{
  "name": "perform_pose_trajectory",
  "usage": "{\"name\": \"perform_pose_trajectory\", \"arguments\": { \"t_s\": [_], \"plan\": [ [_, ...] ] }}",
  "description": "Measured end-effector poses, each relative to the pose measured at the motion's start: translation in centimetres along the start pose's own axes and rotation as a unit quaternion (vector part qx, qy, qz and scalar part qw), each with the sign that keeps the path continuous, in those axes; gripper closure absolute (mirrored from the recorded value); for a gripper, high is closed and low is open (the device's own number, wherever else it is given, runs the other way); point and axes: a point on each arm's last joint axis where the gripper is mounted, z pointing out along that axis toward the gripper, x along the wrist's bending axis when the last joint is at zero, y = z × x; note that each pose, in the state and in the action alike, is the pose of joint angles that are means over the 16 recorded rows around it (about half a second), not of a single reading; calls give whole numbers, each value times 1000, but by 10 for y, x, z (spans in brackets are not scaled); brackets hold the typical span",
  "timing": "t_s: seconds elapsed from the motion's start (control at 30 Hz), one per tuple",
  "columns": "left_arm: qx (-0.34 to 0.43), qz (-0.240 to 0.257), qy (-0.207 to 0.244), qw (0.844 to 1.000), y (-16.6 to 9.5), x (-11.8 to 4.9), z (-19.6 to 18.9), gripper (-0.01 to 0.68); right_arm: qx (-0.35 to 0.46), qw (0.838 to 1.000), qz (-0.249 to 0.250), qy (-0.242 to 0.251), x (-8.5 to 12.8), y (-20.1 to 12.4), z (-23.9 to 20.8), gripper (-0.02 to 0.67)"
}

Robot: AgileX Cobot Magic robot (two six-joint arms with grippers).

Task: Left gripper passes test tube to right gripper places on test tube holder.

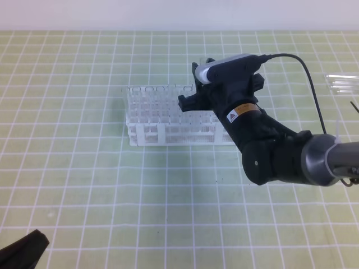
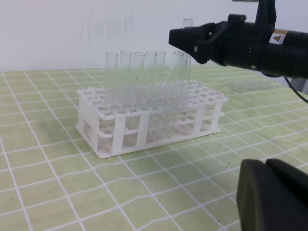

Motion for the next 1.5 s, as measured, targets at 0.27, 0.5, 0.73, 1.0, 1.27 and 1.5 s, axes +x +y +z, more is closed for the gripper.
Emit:
{"name": "perform_pose_trajectory", "arguments": {
  "t_s": [0.27, 0.5, 0.73, 1.0, 1.27, 1.5],
  "plan": [
    [0, 0, 0, 1000, 0, 0, 0, 675, 0, 1000, 1, -1, 0, 0, 0, 288],
    [0, 0, 0, 1000, 0, 0, 0, 675, 2, 1000, 2, -1, 0, 1, 0, 254],
    [0, 0, 0, 1000, 0, 0, 0, 675, 4, 1000, -1, 3, -1, 15, -7, 252],
    [1, 0, 0, 1000, 0, 0, 0, 675, -5, 1000, -6, 13, -5, 54, -37, 265],
    [6, 0, 2, 1000, -1, 0, 0, 675, 1, 999, -2, 33, -12, 98, -90, 395],
    [14, 0, 5, 1000, -3, 1, 0, 675, 43, 997, -4, 69, -16, 124, -138, 563]
  ]
}}
